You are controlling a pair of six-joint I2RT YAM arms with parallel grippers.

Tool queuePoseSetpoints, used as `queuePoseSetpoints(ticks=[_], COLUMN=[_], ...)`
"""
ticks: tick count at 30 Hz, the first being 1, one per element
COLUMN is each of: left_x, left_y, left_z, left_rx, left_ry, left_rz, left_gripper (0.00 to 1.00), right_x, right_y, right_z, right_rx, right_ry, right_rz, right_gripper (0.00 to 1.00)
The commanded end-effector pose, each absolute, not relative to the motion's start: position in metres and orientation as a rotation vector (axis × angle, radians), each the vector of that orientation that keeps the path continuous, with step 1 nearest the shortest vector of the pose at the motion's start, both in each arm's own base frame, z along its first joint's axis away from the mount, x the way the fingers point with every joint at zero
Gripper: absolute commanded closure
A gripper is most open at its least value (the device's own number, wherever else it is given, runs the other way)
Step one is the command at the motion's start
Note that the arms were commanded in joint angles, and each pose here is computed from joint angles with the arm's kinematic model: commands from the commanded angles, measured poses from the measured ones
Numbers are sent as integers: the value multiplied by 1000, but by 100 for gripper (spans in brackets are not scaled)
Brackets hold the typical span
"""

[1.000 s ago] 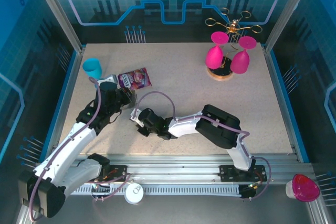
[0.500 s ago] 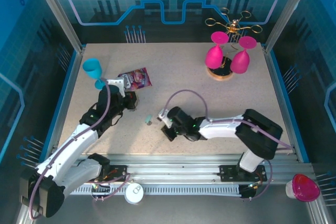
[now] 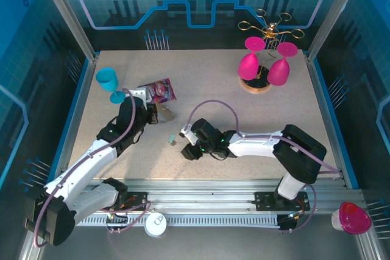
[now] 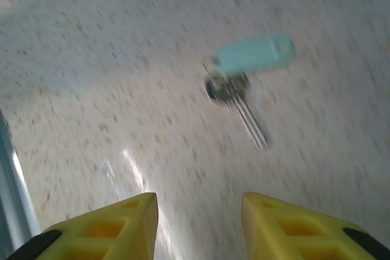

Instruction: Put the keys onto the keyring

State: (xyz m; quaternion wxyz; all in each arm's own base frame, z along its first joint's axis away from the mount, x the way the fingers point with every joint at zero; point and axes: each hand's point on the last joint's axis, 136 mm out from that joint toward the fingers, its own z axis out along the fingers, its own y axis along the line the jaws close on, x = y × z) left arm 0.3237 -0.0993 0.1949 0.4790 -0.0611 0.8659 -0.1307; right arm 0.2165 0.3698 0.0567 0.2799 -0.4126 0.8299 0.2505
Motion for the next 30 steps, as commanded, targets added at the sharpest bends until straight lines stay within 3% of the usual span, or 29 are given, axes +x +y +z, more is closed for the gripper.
queuePoseSetpoints(ticks=[1, 7, 12, 30], left_x=[325, 326, 324, 317], left_y=[-92, -92, -93, -95], left_z=[215, 217, 215, 215], left_rx=[-234, -205, -188, -167], left_ry=[2065, 2057, 2048, 2036], left_rz=[-329, -318, -329, -353], left_gripper=[100, 100, 100, 100], right_x=[233, 236, 241, 257], right_y=[399, 420, 423, 432], right_z=[70, 57, 43, 31], right_rx=[-1254, -1556, -1628, -1600], right_ry=[1910, 1472, 1458, 1578], right_rz=[598, 455, 440, 455], right_gripper=[60, 64, 66, 68])
